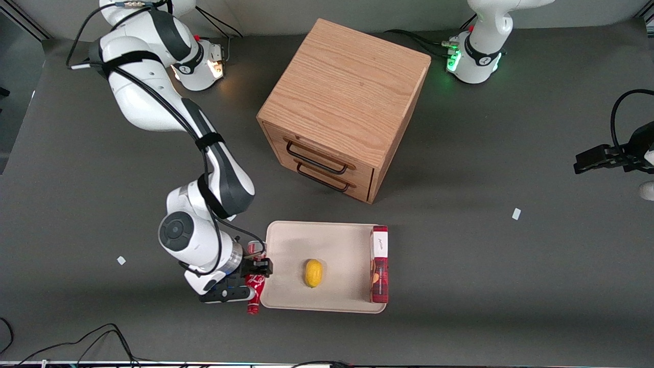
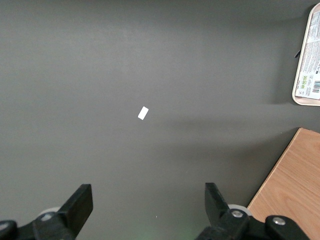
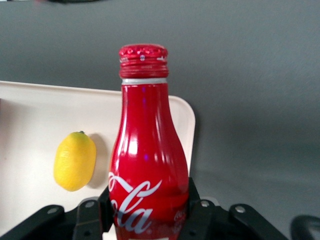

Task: Place coke bottle on tray
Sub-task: 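Carry the upright bottle onto the tray beside the yellow lemon, then lower the bottle onto the tray and open the right gripper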

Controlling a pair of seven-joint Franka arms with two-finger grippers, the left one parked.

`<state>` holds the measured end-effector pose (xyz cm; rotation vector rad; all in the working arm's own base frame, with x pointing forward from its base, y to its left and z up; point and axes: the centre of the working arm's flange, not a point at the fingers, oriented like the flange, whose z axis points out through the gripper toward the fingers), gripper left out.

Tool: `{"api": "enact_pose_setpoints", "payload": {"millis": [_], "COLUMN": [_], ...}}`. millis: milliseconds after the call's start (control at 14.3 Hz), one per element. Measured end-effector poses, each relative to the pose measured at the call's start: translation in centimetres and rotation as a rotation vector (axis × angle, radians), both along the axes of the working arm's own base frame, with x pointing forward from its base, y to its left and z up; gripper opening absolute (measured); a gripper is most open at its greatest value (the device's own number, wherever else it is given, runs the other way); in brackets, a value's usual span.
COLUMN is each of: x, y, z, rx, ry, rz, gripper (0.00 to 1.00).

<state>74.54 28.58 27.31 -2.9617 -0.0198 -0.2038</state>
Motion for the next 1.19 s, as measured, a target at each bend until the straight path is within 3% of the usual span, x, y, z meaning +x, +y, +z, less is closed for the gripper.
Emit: {"api": "enact_pose_setpoints", "payload": {"millis": [419,837,907,1186], "x": [-1.2,-1.1,-1.2,-1.1], "y": [2.4,2.2,2.2,2.3], "z": [-5.9,-9.3,-9.6,-9.5], "rx": [0.01,0.023,0.023,0.027], "ry": [0.044,0.019,0.018,0.011], "rz": [-0.047,-0.063,-0.064,-0.066], "gripper": [0.55,0.59,0.63,0.99]}}
